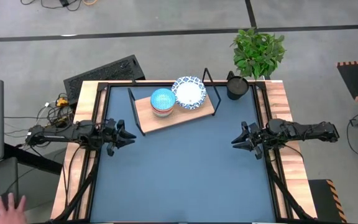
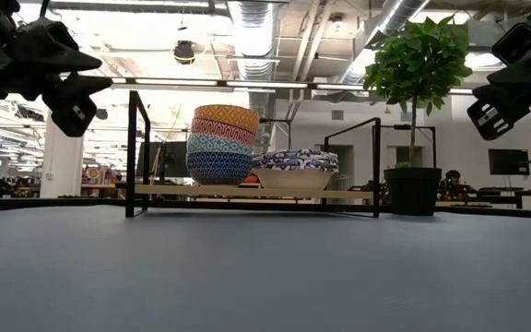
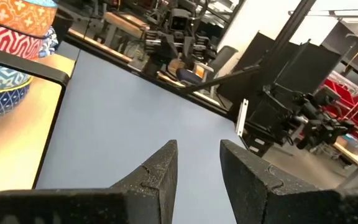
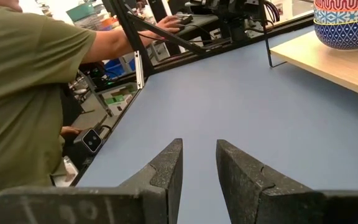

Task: Place and stack bowls onto a shelf
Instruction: Return to Home Position

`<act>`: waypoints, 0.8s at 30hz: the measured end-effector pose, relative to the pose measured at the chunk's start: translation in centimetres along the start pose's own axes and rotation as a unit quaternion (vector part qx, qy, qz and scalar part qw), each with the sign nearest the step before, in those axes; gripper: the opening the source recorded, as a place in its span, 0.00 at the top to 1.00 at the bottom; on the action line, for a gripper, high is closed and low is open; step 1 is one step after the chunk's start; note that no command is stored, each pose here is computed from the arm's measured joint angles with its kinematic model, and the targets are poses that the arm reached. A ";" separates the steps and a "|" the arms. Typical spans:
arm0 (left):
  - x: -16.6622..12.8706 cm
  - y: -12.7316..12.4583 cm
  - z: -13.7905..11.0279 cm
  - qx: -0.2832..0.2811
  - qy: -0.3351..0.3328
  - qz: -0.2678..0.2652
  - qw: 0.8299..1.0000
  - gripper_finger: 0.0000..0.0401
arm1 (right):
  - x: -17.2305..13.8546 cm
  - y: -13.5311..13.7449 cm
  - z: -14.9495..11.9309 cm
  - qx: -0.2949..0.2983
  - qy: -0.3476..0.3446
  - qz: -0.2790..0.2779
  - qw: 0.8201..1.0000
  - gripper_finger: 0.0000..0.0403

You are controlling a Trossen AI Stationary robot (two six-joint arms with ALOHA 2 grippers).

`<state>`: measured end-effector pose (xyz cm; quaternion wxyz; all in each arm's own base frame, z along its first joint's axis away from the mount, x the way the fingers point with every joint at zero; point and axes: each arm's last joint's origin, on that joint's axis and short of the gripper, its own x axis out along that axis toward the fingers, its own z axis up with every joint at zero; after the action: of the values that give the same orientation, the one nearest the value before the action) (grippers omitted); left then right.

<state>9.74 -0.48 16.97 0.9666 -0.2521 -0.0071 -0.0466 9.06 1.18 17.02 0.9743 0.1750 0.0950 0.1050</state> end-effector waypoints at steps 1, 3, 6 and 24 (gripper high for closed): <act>0.0 0.0 0.0 0.000 0.000 0.000 1.000 0.73 | 0.0 0.0 0.0 0.000 0.000 0.000 1.000 0.70; 0.0 0.0 0.0 0.001 0.000 0.000 1.000 0.73 | 0.0 0.0 0.0 0.000 0.000 0.000 1.000 0.70; 0.0 0.0 0.0 0.008 0.000 0.000 1.000 0.73 | 0.0 0.0 0.0 0.000 0.000 0.000 1.000 0.70; 0.0 0.0 0.0 0.010 0.000 0.000 1.000 0.73 | 0.0 0.0 0.0 0.000 0.000 0.000 1.000 0.70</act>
<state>9.74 -0.48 16.97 0.9690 -0.2425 -0.0072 -0.0464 9.06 1.18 17.02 0.9743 0.1750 0.0949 0.1050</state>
